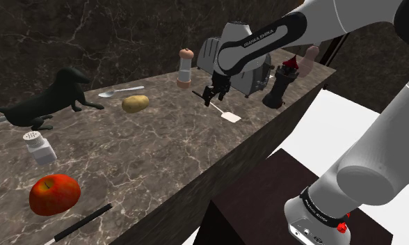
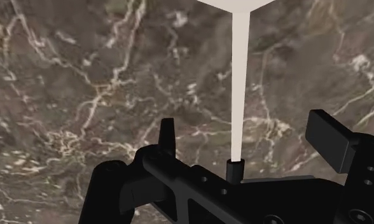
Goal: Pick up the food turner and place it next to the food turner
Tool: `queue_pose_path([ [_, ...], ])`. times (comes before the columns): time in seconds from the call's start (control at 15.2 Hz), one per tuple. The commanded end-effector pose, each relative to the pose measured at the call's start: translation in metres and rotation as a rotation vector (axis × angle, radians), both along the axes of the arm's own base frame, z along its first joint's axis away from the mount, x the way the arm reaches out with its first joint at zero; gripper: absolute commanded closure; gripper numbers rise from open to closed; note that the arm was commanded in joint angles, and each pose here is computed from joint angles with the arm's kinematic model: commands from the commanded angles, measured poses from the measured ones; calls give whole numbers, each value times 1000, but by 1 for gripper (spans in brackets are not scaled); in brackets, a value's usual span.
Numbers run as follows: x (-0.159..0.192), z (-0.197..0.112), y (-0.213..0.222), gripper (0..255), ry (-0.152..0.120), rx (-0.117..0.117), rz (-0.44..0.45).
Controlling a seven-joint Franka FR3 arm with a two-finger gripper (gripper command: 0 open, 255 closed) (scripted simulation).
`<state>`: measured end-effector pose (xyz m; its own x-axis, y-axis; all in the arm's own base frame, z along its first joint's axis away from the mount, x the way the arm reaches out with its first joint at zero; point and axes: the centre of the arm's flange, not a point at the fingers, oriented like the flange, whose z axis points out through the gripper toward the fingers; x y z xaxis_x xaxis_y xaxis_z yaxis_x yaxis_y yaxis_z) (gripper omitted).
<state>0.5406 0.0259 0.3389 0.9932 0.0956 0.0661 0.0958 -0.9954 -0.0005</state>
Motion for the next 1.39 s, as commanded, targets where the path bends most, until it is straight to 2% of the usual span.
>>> queue_pose_path([
  [0.0,0,0,0,0,0,0,0],
  [0.2,0,0,0,0,0,0,0],
  [0.26,0,0,0,255,0,0,0],
  [0.86,0,0,0,255,0,0,0],
  [1.32,0,37,0,255,0,0,0],
])
